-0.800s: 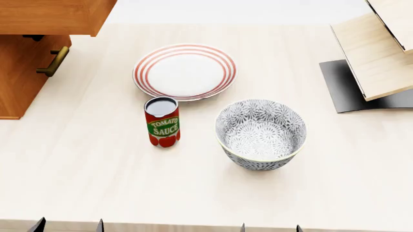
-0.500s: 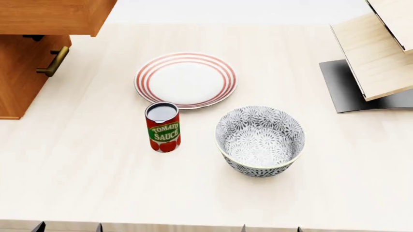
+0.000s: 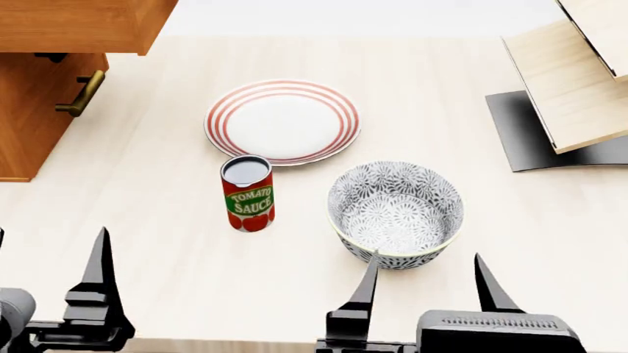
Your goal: Close the top drawer of the cabinet.
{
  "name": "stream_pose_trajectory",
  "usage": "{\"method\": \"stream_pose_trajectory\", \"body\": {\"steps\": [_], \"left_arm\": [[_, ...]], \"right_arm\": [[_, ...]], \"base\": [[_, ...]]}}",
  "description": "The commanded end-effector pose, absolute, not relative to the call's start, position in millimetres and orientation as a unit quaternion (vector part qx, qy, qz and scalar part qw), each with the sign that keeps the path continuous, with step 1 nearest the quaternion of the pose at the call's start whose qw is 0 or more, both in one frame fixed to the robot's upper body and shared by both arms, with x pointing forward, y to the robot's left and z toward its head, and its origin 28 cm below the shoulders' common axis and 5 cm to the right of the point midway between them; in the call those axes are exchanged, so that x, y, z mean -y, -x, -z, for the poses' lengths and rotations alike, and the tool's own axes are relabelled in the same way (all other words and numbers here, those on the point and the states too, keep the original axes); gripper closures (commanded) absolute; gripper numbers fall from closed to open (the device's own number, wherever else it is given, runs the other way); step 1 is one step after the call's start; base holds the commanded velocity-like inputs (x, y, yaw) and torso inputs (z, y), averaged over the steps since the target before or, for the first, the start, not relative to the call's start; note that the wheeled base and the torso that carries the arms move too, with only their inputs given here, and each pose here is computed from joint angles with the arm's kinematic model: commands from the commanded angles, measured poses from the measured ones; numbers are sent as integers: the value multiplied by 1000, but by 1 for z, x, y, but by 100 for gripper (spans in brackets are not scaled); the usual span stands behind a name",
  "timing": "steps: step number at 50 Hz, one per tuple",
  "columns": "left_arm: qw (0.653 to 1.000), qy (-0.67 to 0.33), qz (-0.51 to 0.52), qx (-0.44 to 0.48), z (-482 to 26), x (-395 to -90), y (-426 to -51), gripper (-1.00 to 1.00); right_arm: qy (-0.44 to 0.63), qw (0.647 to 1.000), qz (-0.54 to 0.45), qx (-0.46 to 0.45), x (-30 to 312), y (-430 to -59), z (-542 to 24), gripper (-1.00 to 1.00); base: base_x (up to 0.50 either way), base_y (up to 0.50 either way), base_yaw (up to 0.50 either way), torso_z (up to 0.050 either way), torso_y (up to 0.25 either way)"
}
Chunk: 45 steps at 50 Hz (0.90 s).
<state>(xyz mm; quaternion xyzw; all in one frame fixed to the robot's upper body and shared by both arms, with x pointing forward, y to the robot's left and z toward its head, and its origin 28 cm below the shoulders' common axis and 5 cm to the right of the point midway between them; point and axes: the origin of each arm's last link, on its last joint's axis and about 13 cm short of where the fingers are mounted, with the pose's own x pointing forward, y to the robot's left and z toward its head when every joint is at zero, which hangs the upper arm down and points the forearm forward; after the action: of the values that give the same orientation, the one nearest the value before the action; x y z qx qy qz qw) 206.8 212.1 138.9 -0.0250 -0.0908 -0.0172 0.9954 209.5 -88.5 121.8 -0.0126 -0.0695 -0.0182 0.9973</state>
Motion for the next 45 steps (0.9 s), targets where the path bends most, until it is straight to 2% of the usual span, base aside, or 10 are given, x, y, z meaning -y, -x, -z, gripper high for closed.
{"method": "stream_pose_trajectory", "body": {"steps": [1, 5, 7, 9, 45], "left_arm": [[990, 17, 25, 136, -180, -213, -198, -100], [991, 11, 24, 134, -173, -211, -203, -100], [991, 11, 24, 130, -170, -210, -204, -100], [991, 9, 24, 128, -169, -211, -204, -100], [992, -6, 15, 126, -160, -209, -205, -100]], "right_arm": [[24, 993, 27, 115, 87, -200, -167, -100], [21, 992, 21, 123, 87, -203, -161, -100], [12, 993, -34, 114, 88, -200, -159, -100], [20, 992, -12, 122, 88, -202, -156, -100], [29, 993, -23, 113, 83, -204, -144, -100]], "base": [[0, 0, 0, 0, 0], [0, 0, 0, 0, 0], [250, 0, 0, 0, 0], [500, 0, 0, 0, 0], [500, 0, 0, 0, 0]]}}
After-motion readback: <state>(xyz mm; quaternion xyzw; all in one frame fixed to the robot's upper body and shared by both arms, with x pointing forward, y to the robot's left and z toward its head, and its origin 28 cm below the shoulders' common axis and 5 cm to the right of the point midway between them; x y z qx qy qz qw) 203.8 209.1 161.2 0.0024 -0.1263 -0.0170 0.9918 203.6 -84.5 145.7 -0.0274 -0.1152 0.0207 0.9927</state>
